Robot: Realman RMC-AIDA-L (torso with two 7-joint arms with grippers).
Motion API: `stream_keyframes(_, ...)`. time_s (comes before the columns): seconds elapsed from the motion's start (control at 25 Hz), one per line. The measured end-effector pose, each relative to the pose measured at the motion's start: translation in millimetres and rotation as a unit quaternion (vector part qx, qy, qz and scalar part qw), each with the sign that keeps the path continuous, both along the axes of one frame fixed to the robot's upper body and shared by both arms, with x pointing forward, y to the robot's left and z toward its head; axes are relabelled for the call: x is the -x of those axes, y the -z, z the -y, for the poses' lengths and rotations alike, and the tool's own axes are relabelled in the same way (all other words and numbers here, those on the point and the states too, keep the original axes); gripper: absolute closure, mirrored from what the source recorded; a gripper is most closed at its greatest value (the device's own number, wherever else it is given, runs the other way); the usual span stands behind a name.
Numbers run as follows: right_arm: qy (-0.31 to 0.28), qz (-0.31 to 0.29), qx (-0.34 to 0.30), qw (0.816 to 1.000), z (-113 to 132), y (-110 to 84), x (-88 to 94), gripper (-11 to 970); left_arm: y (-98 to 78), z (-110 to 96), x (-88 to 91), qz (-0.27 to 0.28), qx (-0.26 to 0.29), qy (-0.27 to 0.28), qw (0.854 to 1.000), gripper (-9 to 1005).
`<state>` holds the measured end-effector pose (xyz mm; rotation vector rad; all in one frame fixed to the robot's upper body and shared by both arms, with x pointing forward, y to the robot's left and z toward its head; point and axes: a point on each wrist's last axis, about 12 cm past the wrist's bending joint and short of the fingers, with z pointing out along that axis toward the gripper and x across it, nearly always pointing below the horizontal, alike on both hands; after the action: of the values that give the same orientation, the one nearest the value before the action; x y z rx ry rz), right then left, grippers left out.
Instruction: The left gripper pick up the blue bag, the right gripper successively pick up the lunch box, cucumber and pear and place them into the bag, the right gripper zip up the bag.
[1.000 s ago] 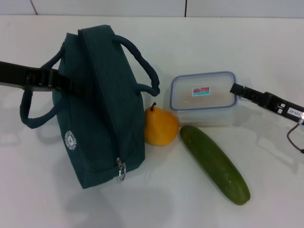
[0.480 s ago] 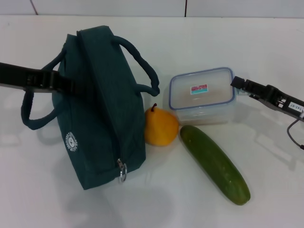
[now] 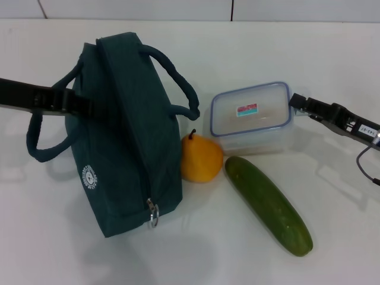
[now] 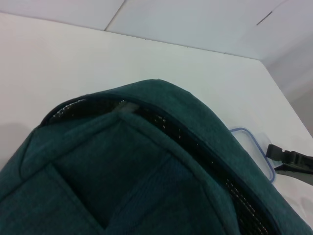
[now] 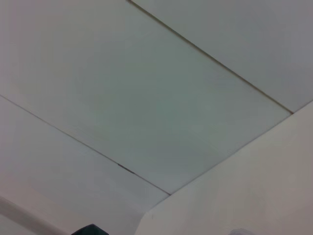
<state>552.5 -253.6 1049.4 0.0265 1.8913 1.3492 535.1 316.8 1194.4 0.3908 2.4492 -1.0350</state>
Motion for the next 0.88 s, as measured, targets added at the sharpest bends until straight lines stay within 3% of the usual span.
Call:
stream_keyframes(0.32,0.0,0.0,0.002,1.0,-1,0.0,-0.7,702,2.5,0,0.5,-0.005,0.003,0.0,1.0,954)
stream_keyframes(0.44,0.009,0.0,-0.004,1.0,1,0.0,-0.7,772,3.6,0,0.7,-0.007,0.004,0.0,1.0,954)
stream_keyframes(0.88,0.034,0.003,-0.031,0.999,10,0.2,5.9,861,5.1,0,0.7,-0.006,0.006,0.003,1.0,954)
